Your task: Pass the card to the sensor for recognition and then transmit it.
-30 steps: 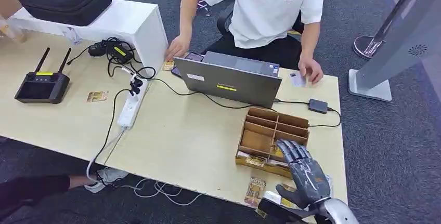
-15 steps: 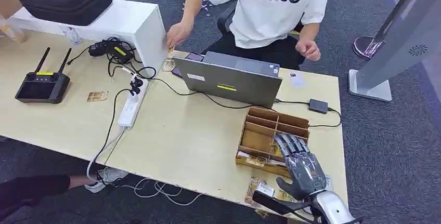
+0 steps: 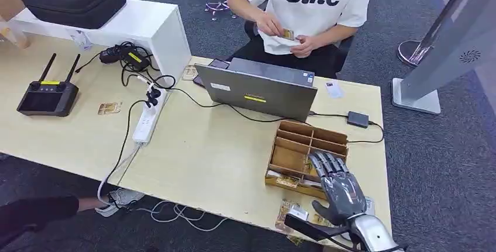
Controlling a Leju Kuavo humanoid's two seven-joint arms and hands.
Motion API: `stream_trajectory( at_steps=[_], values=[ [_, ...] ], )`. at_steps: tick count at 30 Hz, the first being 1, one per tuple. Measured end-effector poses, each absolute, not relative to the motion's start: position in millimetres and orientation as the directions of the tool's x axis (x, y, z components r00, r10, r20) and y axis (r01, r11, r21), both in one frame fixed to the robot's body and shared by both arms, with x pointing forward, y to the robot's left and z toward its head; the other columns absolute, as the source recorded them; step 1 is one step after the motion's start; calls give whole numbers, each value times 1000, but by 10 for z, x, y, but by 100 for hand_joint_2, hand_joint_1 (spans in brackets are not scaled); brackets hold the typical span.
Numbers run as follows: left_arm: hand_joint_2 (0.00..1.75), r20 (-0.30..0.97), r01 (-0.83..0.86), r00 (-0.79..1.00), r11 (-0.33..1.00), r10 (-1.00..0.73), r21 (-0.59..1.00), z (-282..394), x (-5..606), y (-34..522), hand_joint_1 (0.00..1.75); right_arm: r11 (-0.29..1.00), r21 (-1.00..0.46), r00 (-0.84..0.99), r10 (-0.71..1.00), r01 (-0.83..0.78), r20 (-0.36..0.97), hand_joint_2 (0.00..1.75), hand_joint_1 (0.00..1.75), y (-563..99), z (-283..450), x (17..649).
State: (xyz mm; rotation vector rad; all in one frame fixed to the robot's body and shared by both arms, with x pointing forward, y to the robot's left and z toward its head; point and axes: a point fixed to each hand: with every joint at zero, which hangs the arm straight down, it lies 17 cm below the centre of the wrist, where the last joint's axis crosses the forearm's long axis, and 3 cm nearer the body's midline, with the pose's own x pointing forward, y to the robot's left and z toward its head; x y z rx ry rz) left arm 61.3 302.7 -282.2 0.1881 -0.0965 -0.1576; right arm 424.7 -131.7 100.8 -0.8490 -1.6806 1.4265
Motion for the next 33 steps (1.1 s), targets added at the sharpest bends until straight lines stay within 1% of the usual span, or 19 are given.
stream_trajectory(
  at_steps=[1, 2, 4, 5, 19, 27, 33],
  values=[
    [175, 81, 147, 983, 970, -165, 194, -2822, 614, 3027, 0, 153, -988, -487, 864, 13, 128, 175, 35, -1321, 1005, 4256],
    [175, 81, 147, 983, 970, -165, 194, -2822, 614, 3027, 0, 150, -989, -485, 866, 14, 124, 175, 145, -1324, 1000, 4265],
    [175, 81, 147, 983, 970, -165, 194, -2822, 614, 3030, 0, 138, -990, -478, 871, 20, 112, 175, 169, -1338, 999, 4285],
    [175, 81, 147, 983, 970, -165, 194, -2822, 614, 3030, 0, 131, -991, -475, 874, 26, 103, 175, 175, -1349, 998, 4294],
    [175, 79, 142, 984, 971, -160, 194, -2823, 608, 3034, 0, 62, -990, -407, 913, 129, 4, 175, 175, -1501, 1126, 4401],
    [175, 79, 143, 984, 971, -160, 194, -2823, 608, 3031, 0, 84, -978, -389, 921, 192, 3, 175, 175, -1579, 1371, 4445],
    [175, 77, 144, 984, 970, -161, 193, -2823, 604, 3026, 0, 140, -946, -395, 919, 293, 14, 175, 175, -1592, 1858, 4484]
  ],
)
